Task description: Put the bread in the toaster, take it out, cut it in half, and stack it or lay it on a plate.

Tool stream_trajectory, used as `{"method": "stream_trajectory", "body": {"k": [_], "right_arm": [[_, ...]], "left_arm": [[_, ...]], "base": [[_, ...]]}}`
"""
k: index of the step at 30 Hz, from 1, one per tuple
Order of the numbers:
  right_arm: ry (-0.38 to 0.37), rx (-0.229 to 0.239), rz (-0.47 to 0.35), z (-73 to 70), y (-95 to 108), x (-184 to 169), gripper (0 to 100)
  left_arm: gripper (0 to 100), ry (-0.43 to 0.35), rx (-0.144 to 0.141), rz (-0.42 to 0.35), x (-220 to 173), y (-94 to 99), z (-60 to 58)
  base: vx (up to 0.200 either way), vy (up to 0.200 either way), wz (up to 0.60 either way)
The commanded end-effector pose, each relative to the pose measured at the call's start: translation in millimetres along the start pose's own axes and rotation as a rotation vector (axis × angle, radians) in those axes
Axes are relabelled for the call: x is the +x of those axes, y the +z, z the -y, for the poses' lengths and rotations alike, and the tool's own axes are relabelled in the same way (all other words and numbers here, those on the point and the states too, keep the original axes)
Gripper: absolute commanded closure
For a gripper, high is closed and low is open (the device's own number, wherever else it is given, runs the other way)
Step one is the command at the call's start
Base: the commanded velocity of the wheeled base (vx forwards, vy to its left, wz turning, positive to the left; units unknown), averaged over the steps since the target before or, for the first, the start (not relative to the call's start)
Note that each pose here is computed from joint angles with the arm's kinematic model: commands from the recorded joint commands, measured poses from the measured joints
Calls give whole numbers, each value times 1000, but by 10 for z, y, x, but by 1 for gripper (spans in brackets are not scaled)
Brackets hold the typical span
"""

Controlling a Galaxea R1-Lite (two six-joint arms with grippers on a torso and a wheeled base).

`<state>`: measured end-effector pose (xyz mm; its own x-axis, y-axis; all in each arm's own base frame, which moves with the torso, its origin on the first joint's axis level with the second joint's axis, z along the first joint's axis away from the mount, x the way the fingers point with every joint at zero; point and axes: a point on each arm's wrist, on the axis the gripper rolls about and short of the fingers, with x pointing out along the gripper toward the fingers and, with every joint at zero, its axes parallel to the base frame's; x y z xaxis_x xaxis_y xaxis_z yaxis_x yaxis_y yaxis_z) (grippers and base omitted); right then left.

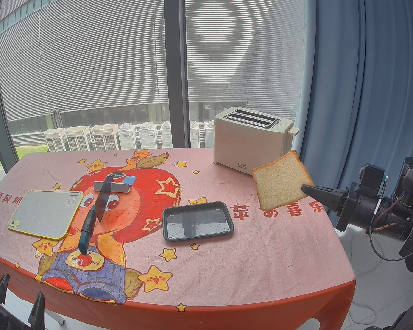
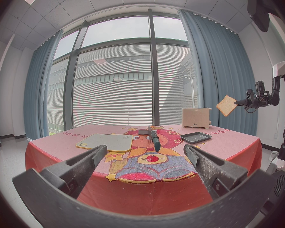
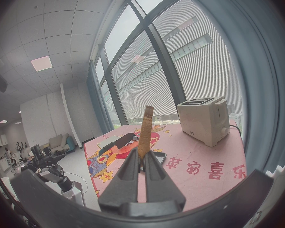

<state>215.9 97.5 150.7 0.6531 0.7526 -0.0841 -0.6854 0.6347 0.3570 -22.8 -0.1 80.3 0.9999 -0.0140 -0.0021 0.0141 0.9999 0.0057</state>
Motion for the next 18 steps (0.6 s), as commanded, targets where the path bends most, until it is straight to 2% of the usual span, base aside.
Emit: {"method": "stream_trajectory", "body": {"k": [1, 7, 12, 18], "right_arm": [[-15, -7, 8, 34, 18, -15, 100], [-27, -11, 20, 62, 44, -29, 100], [-63, -56, 30, 137, 66, -61, 100], [-67, -61, 30, 146, 65, -68, 100]], "left_arm": [[0, 0, 0, -1, 1, -51, 0], [0, 0, 0, -1, 1, -51, 0], [0, 0, 0, -1, 1, -51, 0], [0, 0, 0, -1, 1, -51, 0]], "base": [[0, 0, 0], [0, 0, 0], [0, 0, 0], [0, 0, 0]]}}
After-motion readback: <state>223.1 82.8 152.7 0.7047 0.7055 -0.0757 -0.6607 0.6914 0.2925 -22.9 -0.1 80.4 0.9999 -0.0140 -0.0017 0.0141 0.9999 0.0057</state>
